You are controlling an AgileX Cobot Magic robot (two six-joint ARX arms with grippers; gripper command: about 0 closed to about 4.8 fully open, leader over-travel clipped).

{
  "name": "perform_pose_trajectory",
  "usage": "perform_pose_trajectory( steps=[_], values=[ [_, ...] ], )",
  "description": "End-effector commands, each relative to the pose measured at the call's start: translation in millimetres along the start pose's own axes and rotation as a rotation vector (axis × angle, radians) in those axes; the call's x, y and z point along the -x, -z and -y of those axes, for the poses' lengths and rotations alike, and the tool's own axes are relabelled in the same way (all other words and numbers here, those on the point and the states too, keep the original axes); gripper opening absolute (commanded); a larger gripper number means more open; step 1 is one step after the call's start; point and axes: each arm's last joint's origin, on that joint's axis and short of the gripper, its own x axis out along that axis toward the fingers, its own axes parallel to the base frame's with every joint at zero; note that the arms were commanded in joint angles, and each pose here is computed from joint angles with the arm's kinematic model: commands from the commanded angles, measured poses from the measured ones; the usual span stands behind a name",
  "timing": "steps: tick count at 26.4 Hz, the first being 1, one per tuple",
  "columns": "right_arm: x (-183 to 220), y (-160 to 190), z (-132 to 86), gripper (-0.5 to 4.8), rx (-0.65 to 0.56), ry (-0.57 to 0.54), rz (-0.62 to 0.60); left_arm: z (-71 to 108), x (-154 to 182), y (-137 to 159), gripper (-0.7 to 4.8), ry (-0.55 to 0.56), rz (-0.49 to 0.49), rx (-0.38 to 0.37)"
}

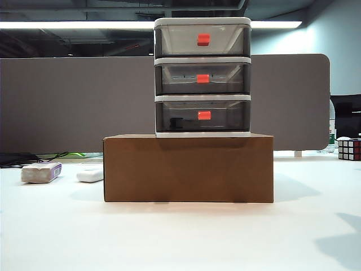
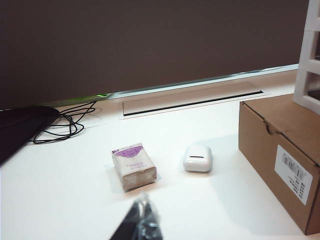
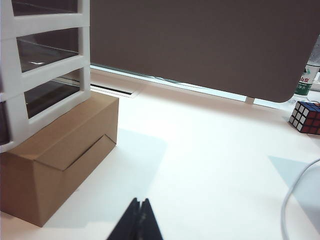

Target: Open the third layer of the drawer on the table, pick up the transparent tape on the table and put it in, and finally close the drawer.

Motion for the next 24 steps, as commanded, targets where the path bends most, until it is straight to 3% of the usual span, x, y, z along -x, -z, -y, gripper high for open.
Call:
perform_pose_trajectory(
  steps=[1, 3, 10, 24],
  values=[
    [-0.1, 0.1, 2.8, -0.05, 0.001, 0.098, 0.003, -3.0, 0.4, -2.2, -0.06, -0.1, 0.0, -0.008],
    [0.2, -0.6, 4.9, -0.05, -0.016, 0.166, 0.004, -4.1, 0.6, -3.8, -0.06, -0.132, 0.013, -0.005],
    [0.4, -4.4, 5.4, -0.05, -0.034, 0.17, 0.046, -4.0, 0.5, -3.2, -0.05, -0.131, 0.007, -0.002],
    [0.2, -1.0, 4.9, -0.05, -0.033, 0.165, 0.011, -4.0, 0.5, -3.2, -0.05, -0.131, 0.007, -0.002]
  ],
)
